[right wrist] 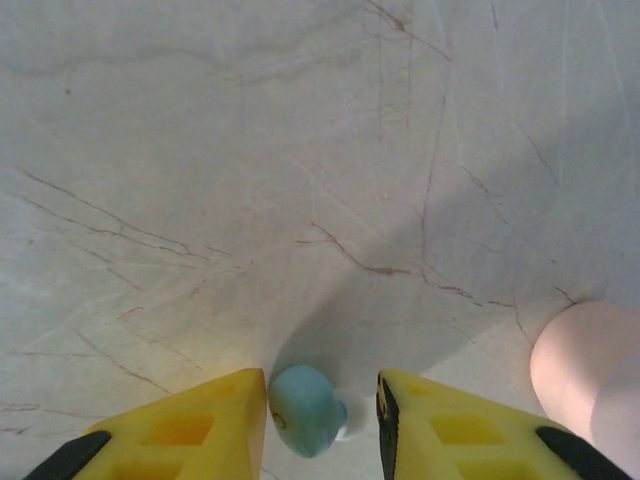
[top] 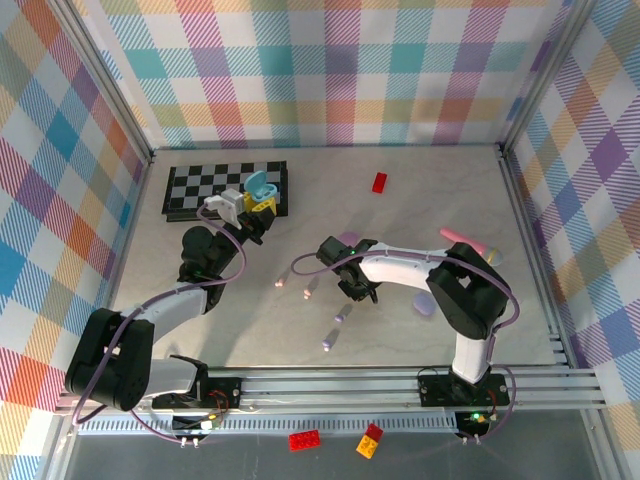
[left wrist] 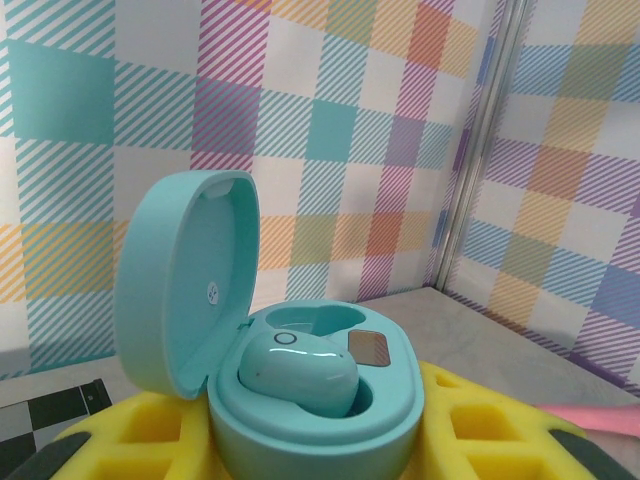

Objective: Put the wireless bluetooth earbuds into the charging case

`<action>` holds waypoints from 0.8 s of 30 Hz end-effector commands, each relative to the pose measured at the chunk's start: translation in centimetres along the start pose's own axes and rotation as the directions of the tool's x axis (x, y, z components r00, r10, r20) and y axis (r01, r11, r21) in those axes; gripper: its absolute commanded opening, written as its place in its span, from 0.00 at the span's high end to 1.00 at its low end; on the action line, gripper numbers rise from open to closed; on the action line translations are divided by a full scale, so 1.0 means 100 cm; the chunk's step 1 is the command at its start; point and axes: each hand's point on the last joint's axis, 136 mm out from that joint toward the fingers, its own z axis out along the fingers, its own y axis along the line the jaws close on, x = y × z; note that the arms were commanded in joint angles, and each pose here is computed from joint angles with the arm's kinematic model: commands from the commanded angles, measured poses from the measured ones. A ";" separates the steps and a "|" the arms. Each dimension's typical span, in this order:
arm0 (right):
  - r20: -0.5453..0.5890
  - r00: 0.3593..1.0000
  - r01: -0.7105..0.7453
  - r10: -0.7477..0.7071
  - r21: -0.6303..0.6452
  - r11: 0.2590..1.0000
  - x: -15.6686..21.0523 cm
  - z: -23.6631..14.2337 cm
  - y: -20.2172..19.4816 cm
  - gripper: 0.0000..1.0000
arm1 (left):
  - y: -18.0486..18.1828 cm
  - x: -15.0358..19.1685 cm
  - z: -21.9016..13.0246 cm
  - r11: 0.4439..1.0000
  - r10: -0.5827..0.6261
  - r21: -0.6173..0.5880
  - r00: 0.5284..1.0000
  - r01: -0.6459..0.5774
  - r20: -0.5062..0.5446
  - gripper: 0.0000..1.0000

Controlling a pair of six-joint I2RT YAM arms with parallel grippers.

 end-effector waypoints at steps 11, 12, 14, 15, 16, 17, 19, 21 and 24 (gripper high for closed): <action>-0.041 0.999 0.034 -0.033 0.032 0.999 0.002 0.006 -0.001 0.77 | -0.005 -0.011 -0.004 0.999 0.024 0.034 0.999 -0.025 0.022 0.68; -0.042 0.999 0.035 -0.034 0.033 0.999 0.003 0.006 -0.001 0.77 | -0.005 -0.011 -0.003 0.999 0.024 0.035 0.999 -0.025 0.023 0.68; -0.039 0.999 0.029 -0.028 0.032 0.999 0.003 0.004 -0.002 0.79 | -0.007 -0.011 -0.003 0.999 0.026 0.043 0.999 -0.026 0.019 0.68; -0.027 0.999 0.021 -0.020 0.027 0.999 0.002 0.002 -0.002 0.79 | -0.007 -0.010 -0.002 0.998 0.029 0.048 0.999 -0.029 0.014 0.68; -0.013 1.000 0.013 -0.013 0.016 1.000 0.001 -0.001 -0.001 0.79 | -0.009 -0.008 -0.001 0.998 0.030 0.061 1.000 -0.030 0.002 0.68; 0.000 1.000 0.004 -0.004 0.003 1.000 -0.001 -0.004 -0.001 0.78 | -0.011 -0.007 0.000 0.997 0.035 0.076 0.999 -0.034 -0.011 0.68; 0.040 0.999 -0.029 0.030 -0.039 0.999 -0.006 -0.014 0.000 0.78 | -0.018 -0.002 0.002 0.993 0.047 0.114 0.998 -0.042 -0.041 0.68; 0.090 0.993 -0.063 0.073 -0.106 0.992 -0.012 -0.026 0.001 0.78 | -0.025 0.000 0.002 0.988 0.056 0.146 0.997 -0.048 -0.049 0.68; 0.174 0.971 -0.124 0.161 -0.209 0.970 -0.023 -0.051 -0.004 0.79 | -0.033 0.001 0.003 0.984 0.060 0.171 0.997 -0.050 -0.057 0.68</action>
